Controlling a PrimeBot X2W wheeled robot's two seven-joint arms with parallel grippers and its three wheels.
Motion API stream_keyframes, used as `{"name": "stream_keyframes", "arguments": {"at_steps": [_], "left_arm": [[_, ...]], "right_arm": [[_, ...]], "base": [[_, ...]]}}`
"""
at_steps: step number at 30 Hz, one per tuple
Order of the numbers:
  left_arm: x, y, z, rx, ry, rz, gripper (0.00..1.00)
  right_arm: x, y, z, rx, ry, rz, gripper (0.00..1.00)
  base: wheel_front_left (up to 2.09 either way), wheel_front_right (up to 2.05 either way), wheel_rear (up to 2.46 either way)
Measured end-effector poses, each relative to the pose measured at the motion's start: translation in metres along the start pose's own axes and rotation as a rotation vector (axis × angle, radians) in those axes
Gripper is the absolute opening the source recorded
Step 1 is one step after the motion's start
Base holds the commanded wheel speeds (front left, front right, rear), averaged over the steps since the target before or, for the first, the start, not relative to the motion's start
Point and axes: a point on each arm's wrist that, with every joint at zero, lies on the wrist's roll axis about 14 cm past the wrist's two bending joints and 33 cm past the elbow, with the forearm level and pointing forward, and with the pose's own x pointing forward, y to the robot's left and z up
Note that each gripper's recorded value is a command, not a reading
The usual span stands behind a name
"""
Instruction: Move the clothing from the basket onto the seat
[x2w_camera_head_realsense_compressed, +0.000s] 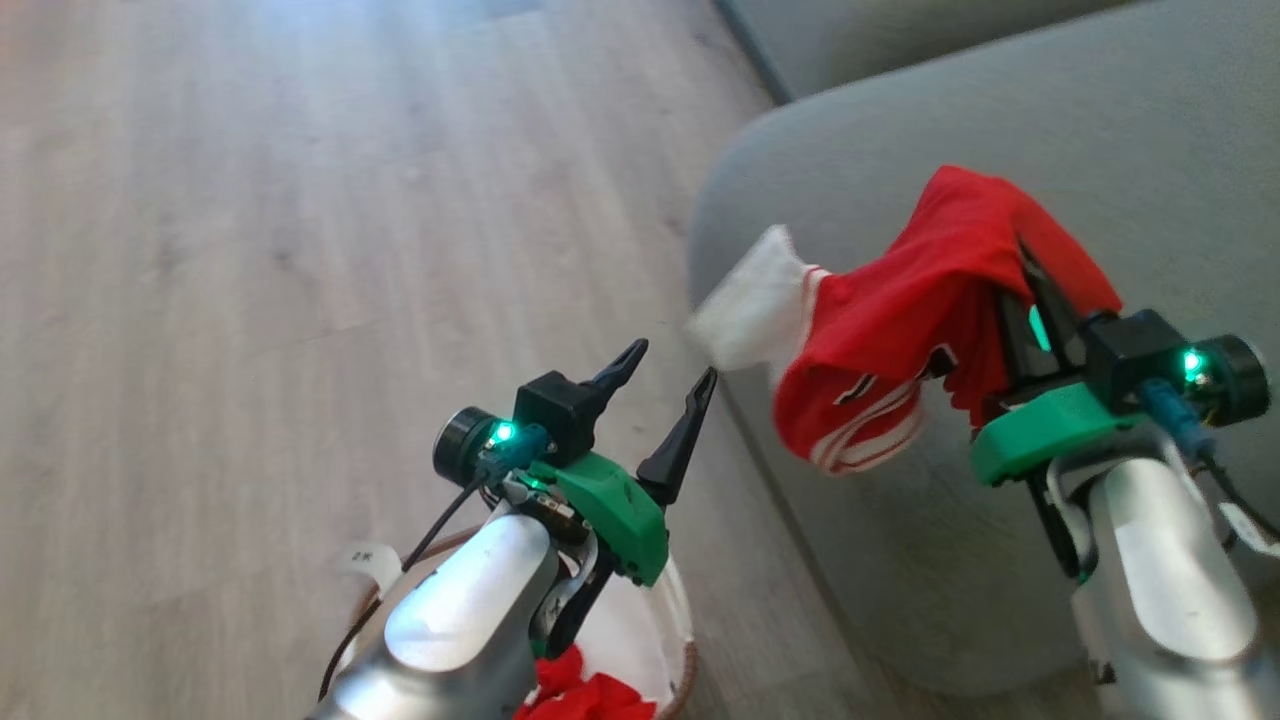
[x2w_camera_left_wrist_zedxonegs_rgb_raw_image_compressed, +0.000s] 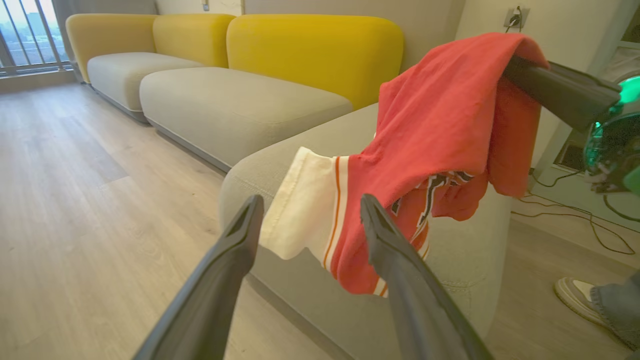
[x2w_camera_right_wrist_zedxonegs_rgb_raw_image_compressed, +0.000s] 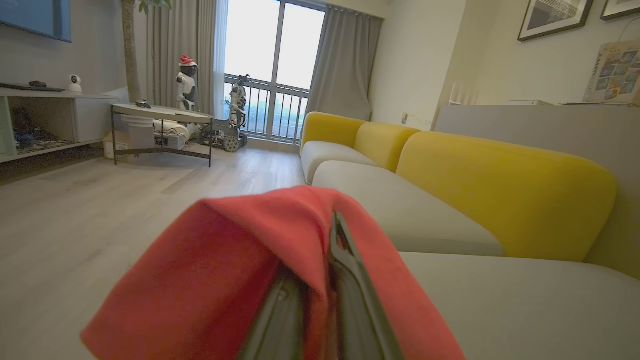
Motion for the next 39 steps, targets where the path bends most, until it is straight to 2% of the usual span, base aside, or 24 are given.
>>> {"name": "stream_keyframes", "arguments": {"at_steps": [9,18,22,28,33,34,37,39], "left_arm": [[0.027,-0.038,-0.004,-0.044,-0.007,-0.132,1.0],[0.035,-0.032,-0.019,-0.064,0.009,-0.138,1.0],[0.042,-0.012,-0.024,-0.063,0.003,-0.105,1.0],[0.062,0.041,-0.023,-0.053,-0.046,-0.017,1.0],[0.068,0.082,-0.048,-0.055,-0.036,0.035,1.0],[0.069,0.101,-0.062,-0.046,-0.023,0.06,1.0],[0.071,0.125,-0.076,-0.037,-0.021,0.09,1.0],[0.072,0.132,-0.08,-0.036,-0.022,0.098,1.0]], "right_arm": [[-0.022,-0.055,-0.001,-0.082,0.034,-0.12,0.0],[-0.012,-0.057,-0.025,-0.089,0.107,-0.114,0.0],[0.027,-0.058,-0.017,-0.093,0.076,-0.098,0.0],[0.108,-0.073,-0.001,-0.145,0.032,-0.089,0.0],[0.177,-0.103,0.017,-0.153,-0.027,-0.159,0.0],[0.2,-0.12,0.02,-0.172,-0.035,-0.197,0.0],[0.23,-0.127,0.01,-0.271,-0.009,-0.194,0.0],[0.238,-0.128,0.002,-0.275,0.002,-0.202,0.0]], "base": [[0.0,0.0,0.0],[0.0,0.0,0.0],[0.0,0.0,0.0],[0.0,0.0,0.0],[0.0,0.0,0.0],[0.0,0.0,0.0],[0.0,0.0,0.0],[0.0,0.0,0.0]]}}
